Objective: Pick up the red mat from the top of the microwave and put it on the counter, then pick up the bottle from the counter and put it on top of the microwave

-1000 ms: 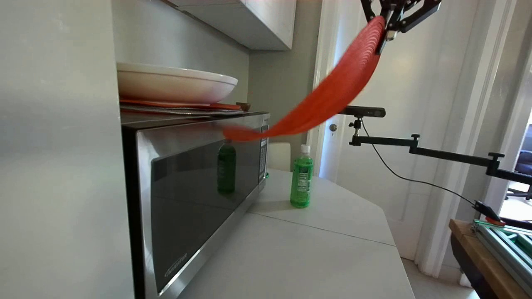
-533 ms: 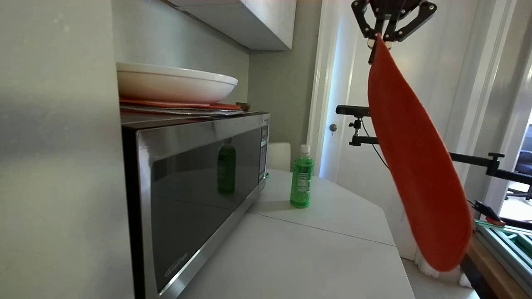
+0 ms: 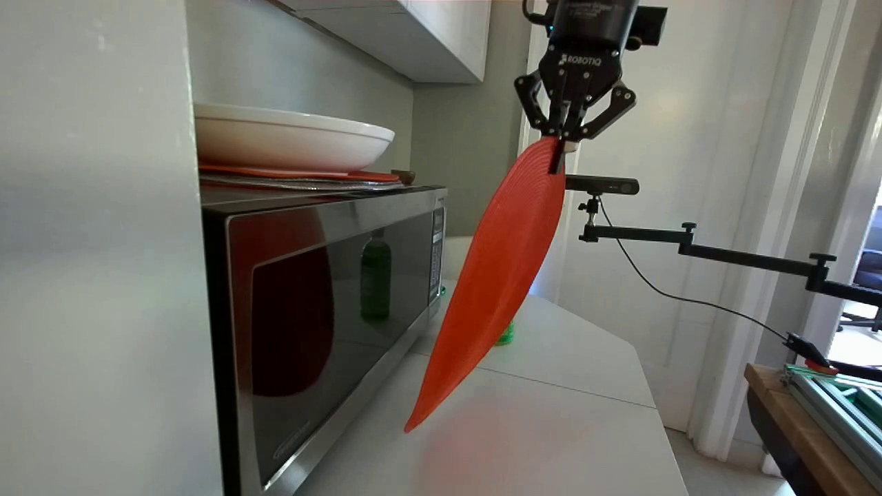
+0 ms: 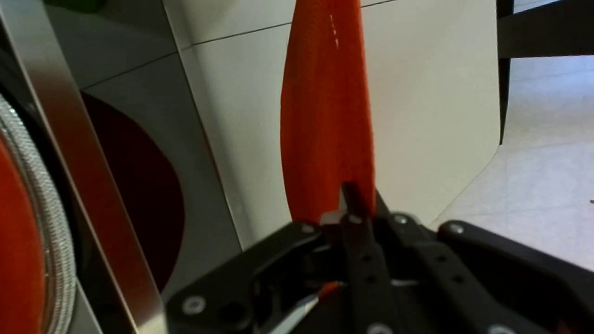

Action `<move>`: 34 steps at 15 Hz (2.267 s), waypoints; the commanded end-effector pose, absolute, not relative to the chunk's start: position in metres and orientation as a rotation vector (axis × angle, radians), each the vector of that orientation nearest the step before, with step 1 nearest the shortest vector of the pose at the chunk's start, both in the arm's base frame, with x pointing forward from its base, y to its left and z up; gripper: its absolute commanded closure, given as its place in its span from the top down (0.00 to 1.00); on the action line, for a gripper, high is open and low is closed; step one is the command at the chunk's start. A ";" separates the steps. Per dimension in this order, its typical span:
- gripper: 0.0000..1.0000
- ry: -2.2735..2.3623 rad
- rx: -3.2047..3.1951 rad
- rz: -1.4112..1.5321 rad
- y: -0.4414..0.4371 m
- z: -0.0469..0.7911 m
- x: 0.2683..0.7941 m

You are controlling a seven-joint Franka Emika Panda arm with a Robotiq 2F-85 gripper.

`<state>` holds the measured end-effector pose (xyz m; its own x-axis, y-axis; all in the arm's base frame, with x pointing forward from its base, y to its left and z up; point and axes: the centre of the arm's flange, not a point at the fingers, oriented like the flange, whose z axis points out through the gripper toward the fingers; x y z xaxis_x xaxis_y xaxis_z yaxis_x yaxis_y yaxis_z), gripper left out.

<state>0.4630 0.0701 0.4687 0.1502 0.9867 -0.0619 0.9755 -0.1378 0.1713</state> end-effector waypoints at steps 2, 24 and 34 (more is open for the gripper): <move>0.01 1.904 2.269 0.027 0.072 0.445 0.487; 1.00 1.816 2.272 -0.237 0.078 0.401 0.504; 1.00 1.668 2.422 0.001 0.044 0.520 0.487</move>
<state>0.4773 0.0606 0.5004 0.3143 0.9329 -0.1759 0.9434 -0.2863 0.1672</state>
